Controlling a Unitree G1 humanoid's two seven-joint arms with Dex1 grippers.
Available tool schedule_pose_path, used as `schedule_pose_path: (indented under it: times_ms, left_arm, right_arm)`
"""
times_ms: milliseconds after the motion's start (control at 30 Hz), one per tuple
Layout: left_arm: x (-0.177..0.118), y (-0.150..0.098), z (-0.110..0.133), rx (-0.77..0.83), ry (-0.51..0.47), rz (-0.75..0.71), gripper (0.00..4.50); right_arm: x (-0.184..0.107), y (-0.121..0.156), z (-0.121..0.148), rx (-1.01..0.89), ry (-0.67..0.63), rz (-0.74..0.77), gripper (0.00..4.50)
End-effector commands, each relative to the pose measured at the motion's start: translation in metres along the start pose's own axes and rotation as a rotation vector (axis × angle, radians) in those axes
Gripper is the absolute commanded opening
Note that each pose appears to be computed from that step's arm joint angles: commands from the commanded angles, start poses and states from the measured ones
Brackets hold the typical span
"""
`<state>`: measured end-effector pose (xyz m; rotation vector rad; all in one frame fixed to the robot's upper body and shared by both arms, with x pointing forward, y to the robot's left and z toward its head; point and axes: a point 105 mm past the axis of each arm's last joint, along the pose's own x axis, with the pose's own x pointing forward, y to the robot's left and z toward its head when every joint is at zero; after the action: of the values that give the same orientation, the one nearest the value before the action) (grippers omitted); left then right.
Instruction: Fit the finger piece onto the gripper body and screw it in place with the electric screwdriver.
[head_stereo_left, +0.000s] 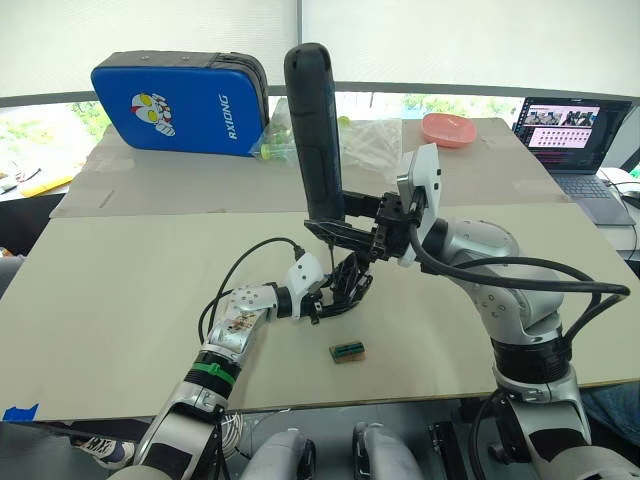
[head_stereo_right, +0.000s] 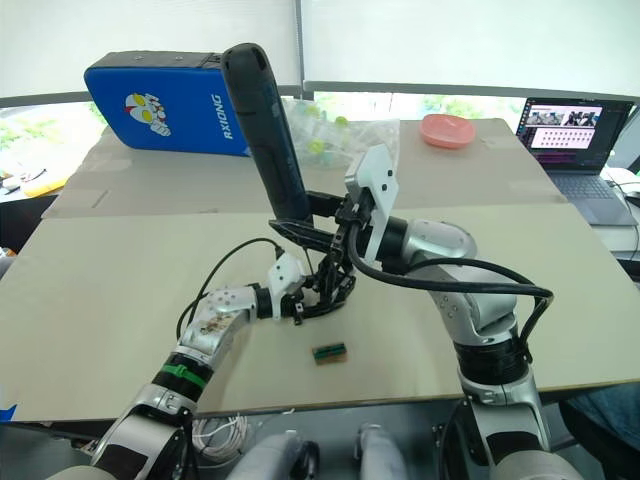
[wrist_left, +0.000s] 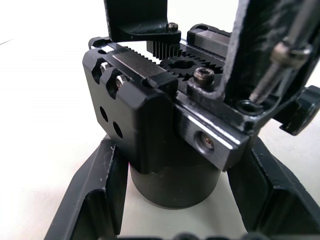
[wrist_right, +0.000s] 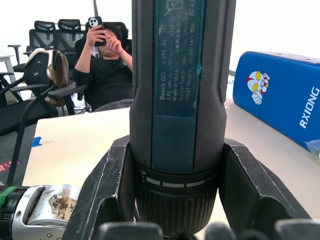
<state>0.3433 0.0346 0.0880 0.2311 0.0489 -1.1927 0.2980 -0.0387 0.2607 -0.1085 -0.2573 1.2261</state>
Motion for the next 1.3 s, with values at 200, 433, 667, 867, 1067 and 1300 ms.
schedule_pose_path:
  times_ms: [200,433,667,867,1067,1300]
  left_arm:
    - [0.0026,0.0012,0.0170,0.046,-0.041,-0.010,2.29]
    - [0.0026,0.0011,0.0172,0.045,-0.042,-0.009,2.29]
    - [0.0026,0.0010,0.0177,0.044,-0.043,-0.009,2.29]
    - [0.0024,0.0012,0.0176,0.045,-0.042,-0.008,2.29]
    - [0.0021,0.0006,0.0171,0.044,-0.042,-0.009,2.29]
    - [0.0021,0.0005,0.0169,0.044,-0.042,-0.010,2.29]
  right_arm:
    - [-0.0019,0.0023,0.0139,-0.054,-0.062,0.002,1.90]
    - [-0.0020,0.0013,0.0127,-0.057,-0.063,-0.001,1.90]
    - [-0.0022,-0.0001,0.0111,-0.061,-0.060,-0.004,1.90]
    - [-0.0018,-0.0005,0.0104,-0.063,-0.060,-0.001,1.90]
    - [-0.0015,0.0002,0.0102,-0.071,-0.062,0.006,1.90]
    - [-0.0015,0.0014,0.0114,-0.083,-0.067,0.012,1.90]
